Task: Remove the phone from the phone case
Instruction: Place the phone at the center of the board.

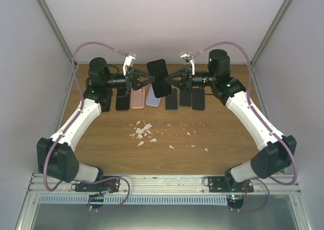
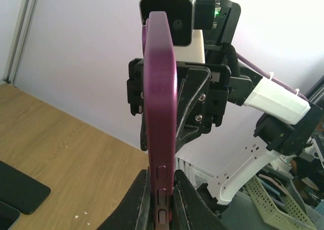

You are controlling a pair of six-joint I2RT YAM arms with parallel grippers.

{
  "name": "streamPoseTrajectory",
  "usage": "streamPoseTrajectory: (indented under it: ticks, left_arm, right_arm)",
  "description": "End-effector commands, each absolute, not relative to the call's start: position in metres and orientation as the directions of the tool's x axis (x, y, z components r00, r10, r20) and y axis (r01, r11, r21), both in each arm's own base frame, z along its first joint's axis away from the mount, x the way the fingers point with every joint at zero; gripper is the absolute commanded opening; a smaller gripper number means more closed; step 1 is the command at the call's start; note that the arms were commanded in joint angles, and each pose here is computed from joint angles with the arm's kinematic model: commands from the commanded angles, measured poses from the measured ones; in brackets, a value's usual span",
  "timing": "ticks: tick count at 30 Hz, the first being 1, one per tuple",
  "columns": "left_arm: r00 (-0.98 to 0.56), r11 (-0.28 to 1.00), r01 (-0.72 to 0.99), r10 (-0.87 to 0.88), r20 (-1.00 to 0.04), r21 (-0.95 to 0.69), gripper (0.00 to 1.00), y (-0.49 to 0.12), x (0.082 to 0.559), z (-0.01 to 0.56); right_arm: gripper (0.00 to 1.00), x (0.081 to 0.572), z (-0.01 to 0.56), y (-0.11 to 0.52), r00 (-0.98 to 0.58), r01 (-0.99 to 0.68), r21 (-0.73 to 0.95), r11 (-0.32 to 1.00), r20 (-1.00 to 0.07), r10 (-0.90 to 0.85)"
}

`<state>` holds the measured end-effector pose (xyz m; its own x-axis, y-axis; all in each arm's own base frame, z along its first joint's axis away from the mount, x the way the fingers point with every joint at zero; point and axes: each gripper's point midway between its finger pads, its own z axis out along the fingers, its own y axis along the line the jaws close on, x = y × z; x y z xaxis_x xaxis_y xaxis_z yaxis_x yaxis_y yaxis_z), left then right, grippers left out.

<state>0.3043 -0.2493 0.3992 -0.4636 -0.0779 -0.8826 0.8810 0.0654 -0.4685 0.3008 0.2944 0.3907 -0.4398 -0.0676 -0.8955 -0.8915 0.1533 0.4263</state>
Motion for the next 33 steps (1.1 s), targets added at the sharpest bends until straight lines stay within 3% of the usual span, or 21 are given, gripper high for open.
streamPoseTrajectory:
  ticks: [1, 3, 6, 9, 10, 13, 16, 26, 33]
  left_arm:
    - [-0.347, 0.044, 0.935, -0.076, -0.935, -0.351, 0.00, -0.255, 0.296, 0.420]
    - [-0.345, 0.050, 0.936, -0.068, -0.936, -0.348, 0.00, -0.256, 0.297, 0.417]
    - [-0.342, 0.073, 0.935, -0.064, -0.938, -0.346, 0.01, -0.257, 0.300, 0.417]
    - [-0.336, 0.087, 0.936, -0.063, -0.940, -0.340, 0.17, -0.257, 0.302, 0.417]
    - [-0.335, 0.090, 0.936, -0.064, -0.940, -0.340, 0.27, -0.256, 0.302, 0.417]
    - [-0.335, 0.097, 0.936, -0.063, -0.940, -0.340, 0.74, -0.256, 0.304, 0.417]
    - [-0.332, 0.104, 0.936, -0.062, -0.941, -0.337, 0.98, -0.256, 0.305, 0.416]
    - [-0.333, 0.146, 0.930, -0.045, -0.942, -0.336, 0.99, -0.255, 0.312, 0.408]
    - [-0.298, 0.184, 0.936, -0.036, -0.954, -0.299, 0.99, -0.252, 0.323, 0.411]
  right_arm:
    - [0.10, 0.298, 0.392, 0.295, -0.431, -0.896, 0.415, 0.158, -0.899, -0.081]
    - [0.02, 0.297, 0.392, 0.294, -0.435, -0.894, 0.421, 0.152, -0.897, -0.080]
    - [0.00, 0.298, 0.393, 0.291, -0.451, -0.887, 0.437, 0.147, -0.890, -0.075]
    - [0.01, 0.300, 0.392, 0.287, -0.450, -0.886, 0.435, 0.160, -0.890, -0.071]
    - [0.00, 0.302, 0.391, 0.285, -0.450, -0.885, 0.434, 0.172, -0.891, -0.068]
    - [0.01, 0.306, 0.388, 0.278, -0.452, -0.880, 0.433, 0.195, -0.890, -0.062]
    - [0.01, 0.312, 0.385, 0.269, -0.460, -0.872, 0.438, 0.220, -0.886, -0.060]
    - [0.01, 0.342, 0.345, 0.223, -0.527, -0.810, 0.471, 0.350, -0.846, -0.080]
    - [0.00, 0.371, 0.309, 0.161, -0.577, -0.715, 0.469, 0.519, -0.815, -0.058]
